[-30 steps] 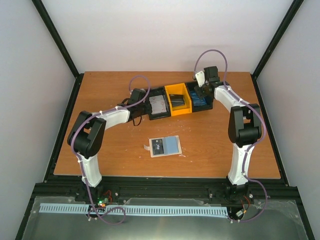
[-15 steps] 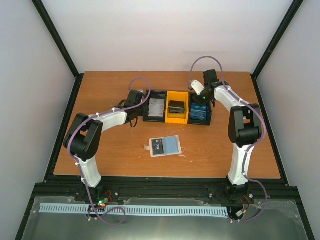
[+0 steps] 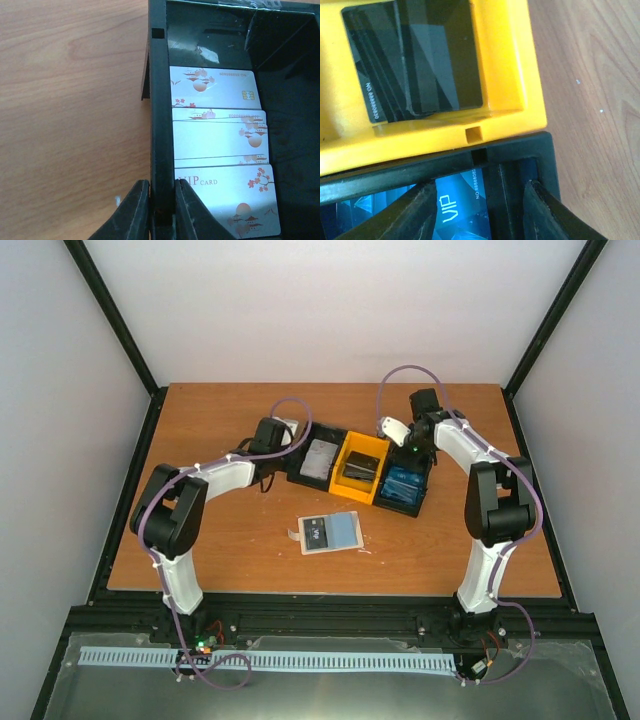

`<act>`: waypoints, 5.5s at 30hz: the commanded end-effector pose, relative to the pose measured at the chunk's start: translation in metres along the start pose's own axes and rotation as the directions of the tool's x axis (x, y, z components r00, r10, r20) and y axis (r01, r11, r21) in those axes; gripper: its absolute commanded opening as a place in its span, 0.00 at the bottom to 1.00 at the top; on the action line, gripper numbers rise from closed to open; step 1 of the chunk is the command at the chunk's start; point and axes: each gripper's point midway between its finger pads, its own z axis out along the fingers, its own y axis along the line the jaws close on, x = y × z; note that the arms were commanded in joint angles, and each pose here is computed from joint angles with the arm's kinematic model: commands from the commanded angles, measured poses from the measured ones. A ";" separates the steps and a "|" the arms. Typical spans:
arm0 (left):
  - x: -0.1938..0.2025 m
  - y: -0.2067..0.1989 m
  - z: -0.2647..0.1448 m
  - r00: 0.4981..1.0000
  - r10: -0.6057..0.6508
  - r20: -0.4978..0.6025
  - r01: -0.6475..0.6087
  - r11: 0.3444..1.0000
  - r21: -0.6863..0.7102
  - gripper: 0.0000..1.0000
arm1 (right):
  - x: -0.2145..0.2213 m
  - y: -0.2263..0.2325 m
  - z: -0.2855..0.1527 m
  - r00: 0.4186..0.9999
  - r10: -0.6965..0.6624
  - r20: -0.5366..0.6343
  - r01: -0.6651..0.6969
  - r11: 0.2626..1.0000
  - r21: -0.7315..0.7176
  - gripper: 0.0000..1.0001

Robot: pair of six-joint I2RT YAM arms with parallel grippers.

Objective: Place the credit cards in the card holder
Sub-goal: Pick up the credit card from the storage box.

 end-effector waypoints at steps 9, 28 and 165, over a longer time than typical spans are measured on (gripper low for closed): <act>-0.016 -0.018 0.015 0.996 0.086 0.010 -0.087 0.992 0.089 0.08 | 0.016 0.029 -0.001 0.999 -0.009 -0.032 0.005 0.993 -0.117 0.30; -0.017 -0.018 0.020 0.998 0.070 0.003 -0.070 0.993 0.097 0.10 | 0.029 0.051 -0.018 0.996 0.081 -0.040 -0.085 0.988 -0.125 0.38; -0.008 -0.023 0.022 0.991 0.131 -0.016 -0.127 0.982 0.139 0.06 | 0.069 -0.045 0.002 0.968 0.204 -0.148 -0.148 0.935 0.322 0.23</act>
